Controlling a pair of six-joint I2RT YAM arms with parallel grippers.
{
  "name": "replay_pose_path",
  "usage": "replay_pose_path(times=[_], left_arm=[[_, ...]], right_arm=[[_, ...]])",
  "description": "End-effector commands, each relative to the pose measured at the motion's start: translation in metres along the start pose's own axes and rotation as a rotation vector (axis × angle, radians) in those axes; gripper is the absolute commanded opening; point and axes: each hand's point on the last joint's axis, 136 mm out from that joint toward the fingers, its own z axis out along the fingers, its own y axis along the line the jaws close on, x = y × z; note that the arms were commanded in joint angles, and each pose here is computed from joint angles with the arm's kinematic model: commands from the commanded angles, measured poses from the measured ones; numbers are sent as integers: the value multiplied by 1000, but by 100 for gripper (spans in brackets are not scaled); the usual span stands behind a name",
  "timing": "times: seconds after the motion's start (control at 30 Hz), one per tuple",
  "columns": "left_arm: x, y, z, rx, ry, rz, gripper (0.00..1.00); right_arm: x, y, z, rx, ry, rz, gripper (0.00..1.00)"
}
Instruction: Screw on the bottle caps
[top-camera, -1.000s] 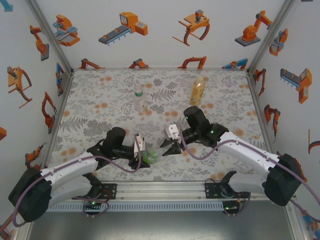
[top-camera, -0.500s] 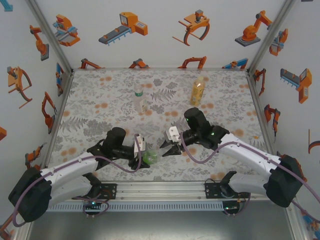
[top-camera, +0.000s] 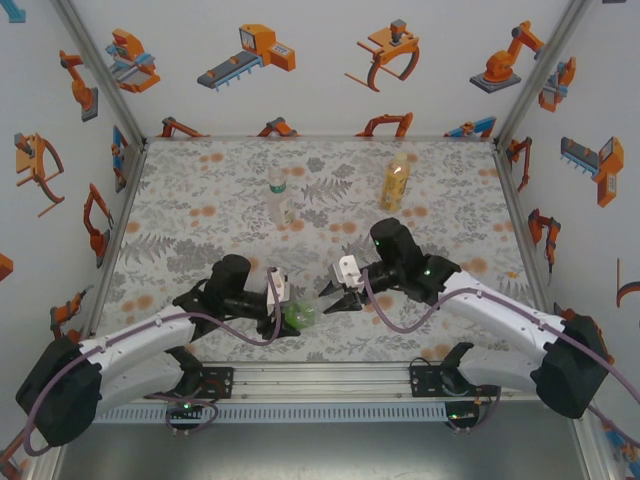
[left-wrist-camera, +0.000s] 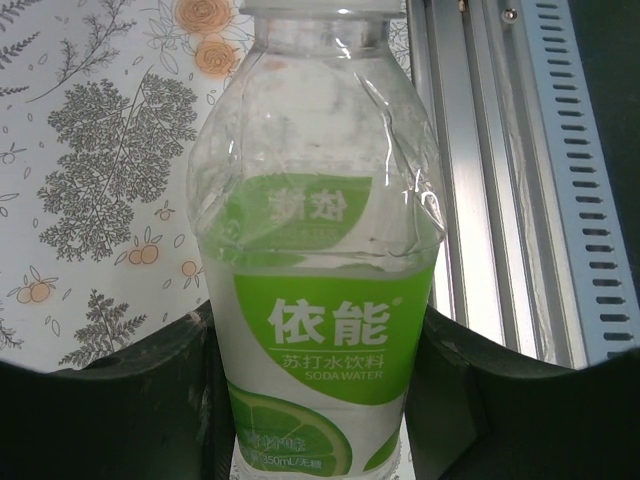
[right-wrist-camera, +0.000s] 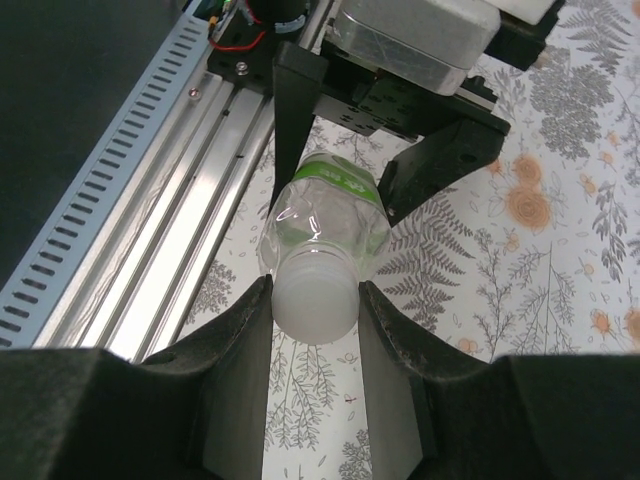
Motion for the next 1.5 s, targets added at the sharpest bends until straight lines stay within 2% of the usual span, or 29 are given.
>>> replay_pose_path(times=[0.0,0.2,0.33,0.53,0.7,0.77,0.83,0.93,1.07,1.13,1.2,1.27,1.33,1.47], left_arm=[[-39,2,-7,-19,-130,125,0],[-38,3,-7,-24,-125,125,0],[-36,5,-7,-35,-116,122,0],[-32,18,-11,-134,-94,127,0],[-27,33,-15,-238,-72,121,0],[-25,40,-16,-279,-60,116,0],[-23,44,-17,-302,-53,113,0],[-22,48,-17,-323,-48,107,0],[-20,50,-15,-322,-45,102,0],[-20,49,-15,-317,-43,99,0],[-21,47,-14,-305,-49,103,0],[-22,44,-13,-289,-56,107,0],[-23,41,-13,-272,-59,109,0],[-25,34,-11,-225,-65,120,0]], right_arm=[[6,4,4,24,-2,53,0],[6,-1,7,36,-24,164,0],[8,-15,10,77,-27,327,0],[24,-57,8,348,-61,835,0],[45,-68,9,518,-83,1247,0],[62,-73,6,608,-89,1489,0],[72,-73,7,646,-90,1651,0],[88,-68,2,734,-48,1795,0],[86,-73,0,757,-131,1854,0],[84,-75,1,757,-128,1851,0],[81,-77,1,755,-132,1824,4],[76,-80,0,755,-127,1770,13],[68,-83,-3,744,-113,1681,25],[37,-86,-10,690,-81,1374,51]])
